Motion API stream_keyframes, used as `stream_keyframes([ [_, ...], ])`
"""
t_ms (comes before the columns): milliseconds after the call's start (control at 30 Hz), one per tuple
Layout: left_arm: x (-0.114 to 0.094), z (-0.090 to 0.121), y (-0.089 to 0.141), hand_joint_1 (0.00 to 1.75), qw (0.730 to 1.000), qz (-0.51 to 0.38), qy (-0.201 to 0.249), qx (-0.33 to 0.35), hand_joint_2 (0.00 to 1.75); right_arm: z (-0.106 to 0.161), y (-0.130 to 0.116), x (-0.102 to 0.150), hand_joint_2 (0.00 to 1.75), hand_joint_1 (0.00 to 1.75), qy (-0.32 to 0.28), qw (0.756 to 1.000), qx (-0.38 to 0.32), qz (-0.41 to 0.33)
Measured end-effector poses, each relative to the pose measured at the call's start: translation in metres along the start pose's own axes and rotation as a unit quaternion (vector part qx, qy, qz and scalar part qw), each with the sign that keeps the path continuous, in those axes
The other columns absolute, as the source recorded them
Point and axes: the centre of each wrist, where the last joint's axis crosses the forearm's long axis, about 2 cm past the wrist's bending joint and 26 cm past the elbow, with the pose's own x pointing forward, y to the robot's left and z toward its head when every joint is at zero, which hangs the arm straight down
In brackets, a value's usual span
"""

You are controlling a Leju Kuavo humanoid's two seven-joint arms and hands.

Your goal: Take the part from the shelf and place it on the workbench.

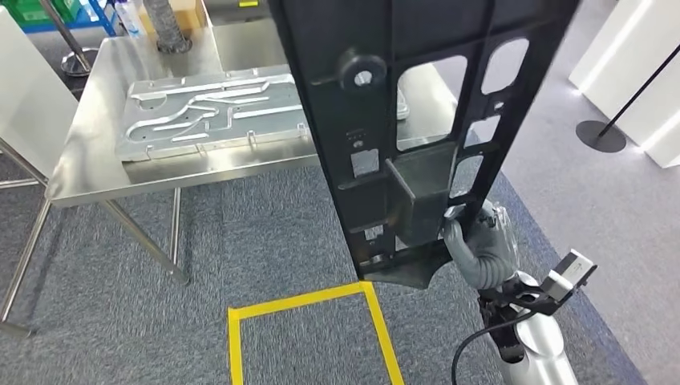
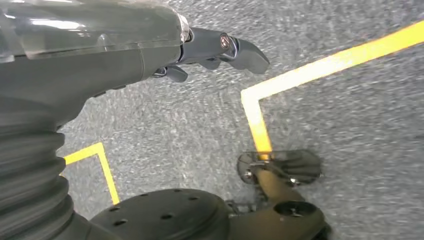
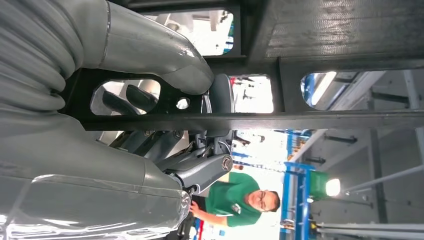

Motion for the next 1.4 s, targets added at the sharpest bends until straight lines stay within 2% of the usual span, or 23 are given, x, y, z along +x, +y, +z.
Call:
stream_keyframes([
  [200,-0.006,0.001,-0.002,0.0,1.0,0.003,0.005,-0.001,1.75,-0.002,-0.001,0.0,1.75,1.75,0.002,1.0,0.001,0.001],
  [833,-0.004,0.001,-0.003,0.0,1.0,0.006,0.0,-0.002,1.75,-0.005,-0.003,0.0,1.75,1.75,-0.001,1.0,0.004,0.0],
  [1033,-0.001,0.002,-0.006,0.0,1.0,0.007,-0.003,-0.017,1.75,-0.023,-0.008,0.0,1.75,1.75,-0.009,0.999,0.008,0.034],
  [1167,-0.001,0.001,-0.006,0.0,1.0,0.0,-0.006,-0.023,1.75,-0.066,-0.029,-0.005,1.75,1.75,-0.009,0.995,0.019,0.101],
  [1267,0.006,0.001,-0.006,0.0,1.0,-0.005,-0.017,-0.025,1.75,-0.134,-0.055,-0.004,1.75,1.75,-0.013,0.978,0.036,0.205],
  [1333,0.011,-0.001,-0.005,0.0,0.999,-0.009,-0.025,-0.024,1.75,-0.191,-0.067,0.007,1.75,1.75,-0.014,0.95,0.052,0.309],
  [1400,0.014,-0.001,-0.003,0.0,0.999,-0.013,-0.03,-0.022,1.75,-0.241,-0.074,0.021,1.75,1.75,-0.011,0.906,0.077,0.417],
])
